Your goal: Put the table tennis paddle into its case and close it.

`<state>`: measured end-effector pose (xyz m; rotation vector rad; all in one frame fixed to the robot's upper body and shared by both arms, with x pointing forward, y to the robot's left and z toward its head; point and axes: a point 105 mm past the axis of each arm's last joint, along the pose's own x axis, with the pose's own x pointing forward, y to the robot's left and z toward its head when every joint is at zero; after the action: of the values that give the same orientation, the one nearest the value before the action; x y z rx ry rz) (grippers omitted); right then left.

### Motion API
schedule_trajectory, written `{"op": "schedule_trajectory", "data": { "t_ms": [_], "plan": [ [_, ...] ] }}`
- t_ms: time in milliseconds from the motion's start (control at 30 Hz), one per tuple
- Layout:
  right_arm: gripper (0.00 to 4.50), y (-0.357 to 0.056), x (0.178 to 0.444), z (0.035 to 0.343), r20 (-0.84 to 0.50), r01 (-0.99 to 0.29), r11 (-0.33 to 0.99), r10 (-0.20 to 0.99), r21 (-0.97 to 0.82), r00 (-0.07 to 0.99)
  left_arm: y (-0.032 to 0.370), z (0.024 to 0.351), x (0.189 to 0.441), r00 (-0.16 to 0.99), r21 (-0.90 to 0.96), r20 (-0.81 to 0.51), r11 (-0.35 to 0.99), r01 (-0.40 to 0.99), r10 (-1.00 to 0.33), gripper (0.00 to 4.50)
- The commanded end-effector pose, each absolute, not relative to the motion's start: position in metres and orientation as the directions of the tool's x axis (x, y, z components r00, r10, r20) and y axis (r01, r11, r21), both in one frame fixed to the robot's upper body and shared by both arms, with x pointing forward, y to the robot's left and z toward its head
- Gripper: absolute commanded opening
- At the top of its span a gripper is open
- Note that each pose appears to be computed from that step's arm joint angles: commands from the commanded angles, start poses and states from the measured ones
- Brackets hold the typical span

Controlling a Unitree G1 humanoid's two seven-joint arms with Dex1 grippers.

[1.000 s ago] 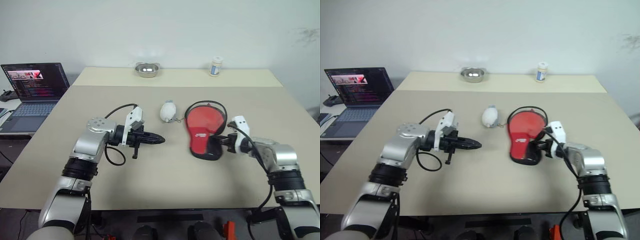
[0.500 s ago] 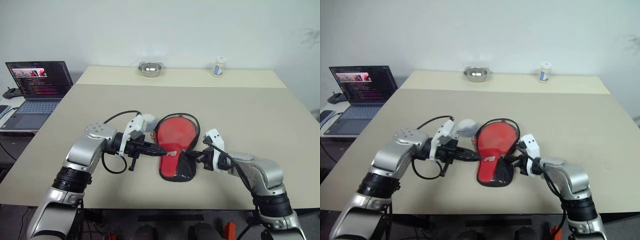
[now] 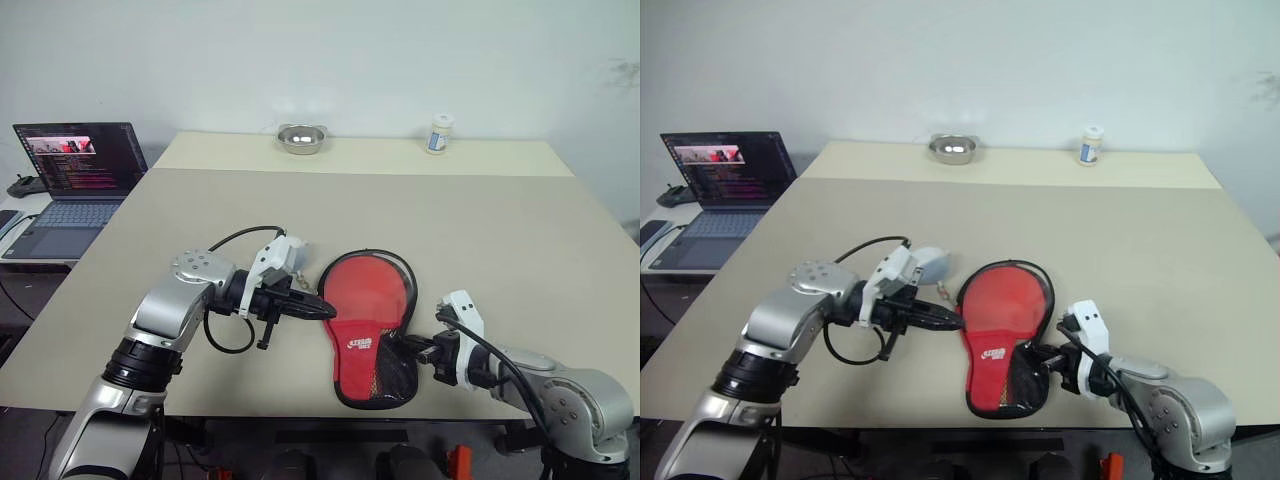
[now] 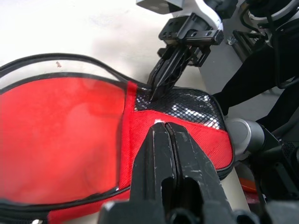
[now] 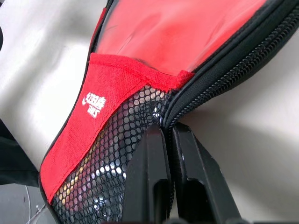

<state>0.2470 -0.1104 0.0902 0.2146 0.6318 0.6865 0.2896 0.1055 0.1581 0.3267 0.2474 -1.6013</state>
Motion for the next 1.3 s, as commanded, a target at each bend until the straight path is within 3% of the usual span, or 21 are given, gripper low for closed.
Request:
{"op": "schedule_trajectory", "data": {
  "t_ms": [33, 200, 233, 333, 500, 633, 800, 967, 1067, 1300],
  "plan": [
    [0.04, -0.109, 0.243, 0.096, -0.449, -0.527, 0.759, 0.651, 0.383, 0.612, 0.102, 0.163, 0.288, -0.061, 0.065, -0.355, -0.090, 0.994, -0.933, 0.00],
    [0.04, -0.112, 0.244, 0.089, -0.466, -0.488, 0.785, 0.619, 0.382, 0.631, 0.100, 0.163, 0.289, -0.059, 0.070, -0.354, -0.090, 0.994, -0.933, 0.00],
    [0.52, -0.114, 0.245, 0.089, -0.468, -0.479, 0.790, 0.612, 0.381, 0.637, 0.101, 0.163, 0.289, -0.058, 0.070, -0.354, -0.089, 0.994, -0.933, 0.00],
    [1.37, -0.116, 0.240, 0.090, -0.480, -0.502, 0.790, 0.612, 0.352, 0.628, 0.101, 0.162, 0.290, -0.048, 0.073, -0.353, -0.079, 0.994, -0.935, 0.00],
    [2.99, -0.124, 0.226, 0.097, -0.549, -0.661, 0.743, 0.599, 0.107, 0.584, 0.102, 0.161, 0.292, -0.016, 0.082, -0.340, -0.047, 0.995, -0.940, 0.00],
    [4.36, -0.125, 0.228, 0.130, -0.492, -0.769, 0.639, 0.667, -0.009, 0.560, 0.104, 0.163, 0.296, 0.027, 0.093, -0.319, -0.003, 0.996, -0.947, 0.00],
    [4.44, -0.113, 0.253, 0.182, -0.316, -0.827, 0.558, 0.773, -0.075, 0.550, 0.109, 0.171, 0.311, 0.136, 0.110, -0.259, 0.111, 0.988, -0.956, 0.00],
    [4.44, -0.081, 0.291, 0.176, -0.265, -0.858, 0.510, 0.821, -0.054, 0.505, 0.120, 0.178, 0.326, 0.252, 0.117, -0.230, 0.230, 0.966, -0.940, 0.00],
    [4.50, -0.064, 0.309, 0.154, -0.291, -0.878, 0.477, 0.834, -0.046, 0.469, 0.129, 0.184, 0.333, 0.332, 0.142, -0.227, 0.306, 0.941, -0.916, 0.60],
    [4.50, -0.049, 0.316, 0.126, -0.311, -0.898, 0.438, 0.849, -0.036, 0.426, 0.151, 0.189, 0.350, 0.479, 0.186, -0.243, 0.444, 0.877, -0.844, 3.04]
  ]
}}
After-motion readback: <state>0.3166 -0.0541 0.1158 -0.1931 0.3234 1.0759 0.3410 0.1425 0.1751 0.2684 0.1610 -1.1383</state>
